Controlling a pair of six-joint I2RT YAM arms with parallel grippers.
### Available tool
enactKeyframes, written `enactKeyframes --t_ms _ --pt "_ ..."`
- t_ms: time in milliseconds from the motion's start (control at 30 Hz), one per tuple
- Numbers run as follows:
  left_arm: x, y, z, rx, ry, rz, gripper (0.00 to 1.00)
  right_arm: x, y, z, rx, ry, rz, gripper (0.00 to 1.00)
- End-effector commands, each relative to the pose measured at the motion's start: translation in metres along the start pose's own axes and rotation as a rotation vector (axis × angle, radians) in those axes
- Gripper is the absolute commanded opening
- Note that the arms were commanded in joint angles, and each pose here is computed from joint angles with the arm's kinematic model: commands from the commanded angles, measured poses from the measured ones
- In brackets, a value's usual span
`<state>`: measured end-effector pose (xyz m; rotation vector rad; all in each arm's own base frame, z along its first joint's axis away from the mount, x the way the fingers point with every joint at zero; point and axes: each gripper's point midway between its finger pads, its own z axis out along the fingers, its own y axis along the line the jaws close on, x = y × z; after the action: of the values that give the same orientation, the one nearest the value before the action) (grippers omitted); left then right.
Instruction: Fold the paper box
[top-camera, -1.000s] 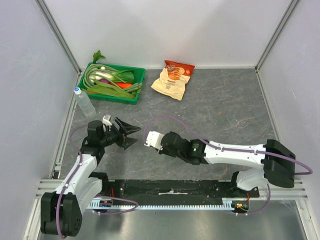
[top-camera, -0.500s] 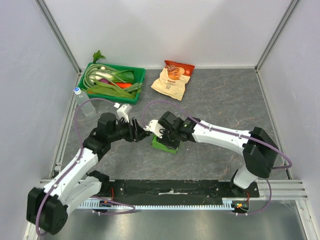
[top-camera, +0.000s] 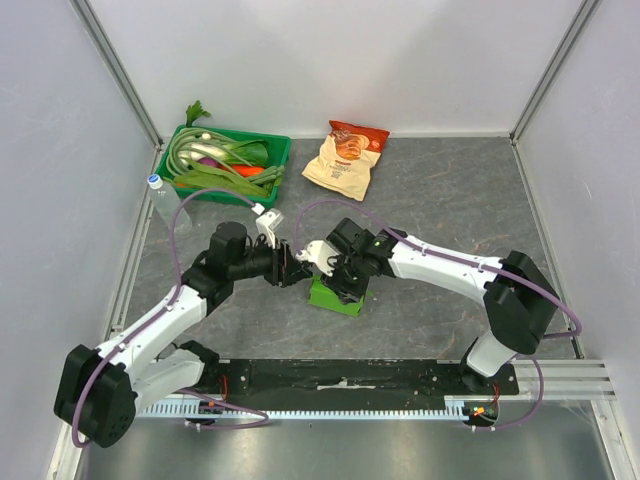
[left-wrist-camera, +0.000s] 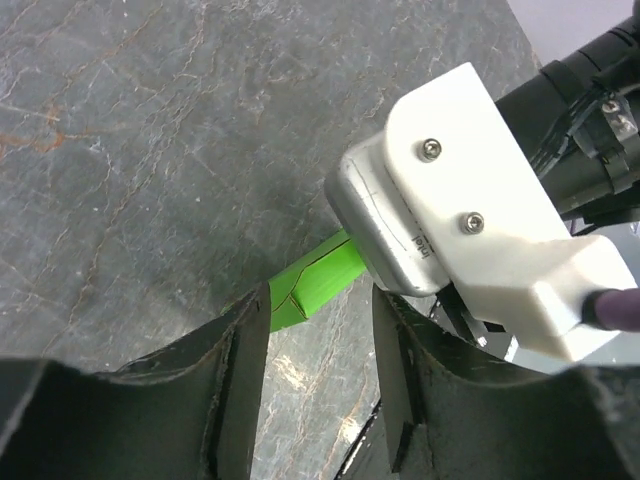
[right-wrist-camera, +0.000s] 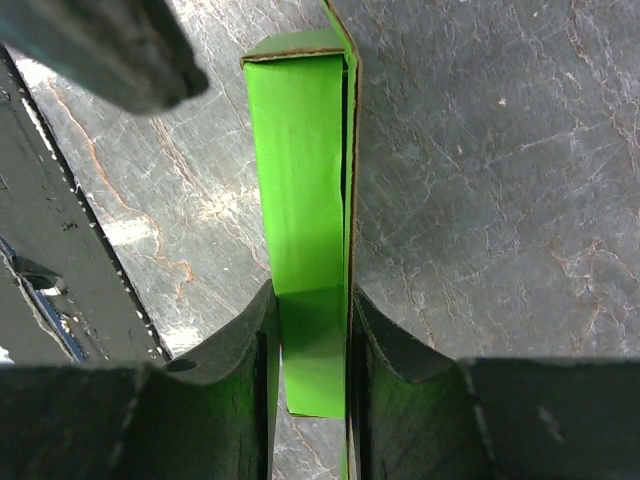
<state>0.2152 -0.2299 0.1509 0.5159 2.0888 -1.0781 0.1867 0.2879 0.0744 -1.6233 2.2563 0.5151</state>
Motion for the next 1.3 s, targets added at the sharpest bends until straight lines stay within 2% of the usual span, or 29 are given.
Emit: enactKeyframes --t_ms 0,267,467,800,1033,1267 --pt "-0.016 -0.011 0.002 0.075 -0.035 0.143 0.5 -0.009 0.004 -0.011 -0.038 -0.046 -0.012 0.32" --pt "-0.006 -0.008 0.013 0.098 0.07 0.178 0.46 -0.01 0.003 -0.013 -0.051 -0.056 0.001 0.31" --pt "-0.009 -0.005 0.018 0.082 0.058 0.184 0.42 -0.012 0.005 -0.014 -0.062 -0.066 0.0 0.3" --pt "0.004 -0.004 0.025 0.058 0.118 0.188 0.36 -0.016 0.003 -0.016 -0.054 -0.075 -0.002 0.29" --pt "0.002 -0.003 0.028 0.03 0.12 0.204 0.25 -0.018 0.004 -0.015 -0.059 -0.081 -0.001 0.27" --pt "0.005 -0.003 0.03 0.008 0.125 0.204 0.2 -0.02 0.002 -0.014 -0.052 -0.089 0.003 0.27"
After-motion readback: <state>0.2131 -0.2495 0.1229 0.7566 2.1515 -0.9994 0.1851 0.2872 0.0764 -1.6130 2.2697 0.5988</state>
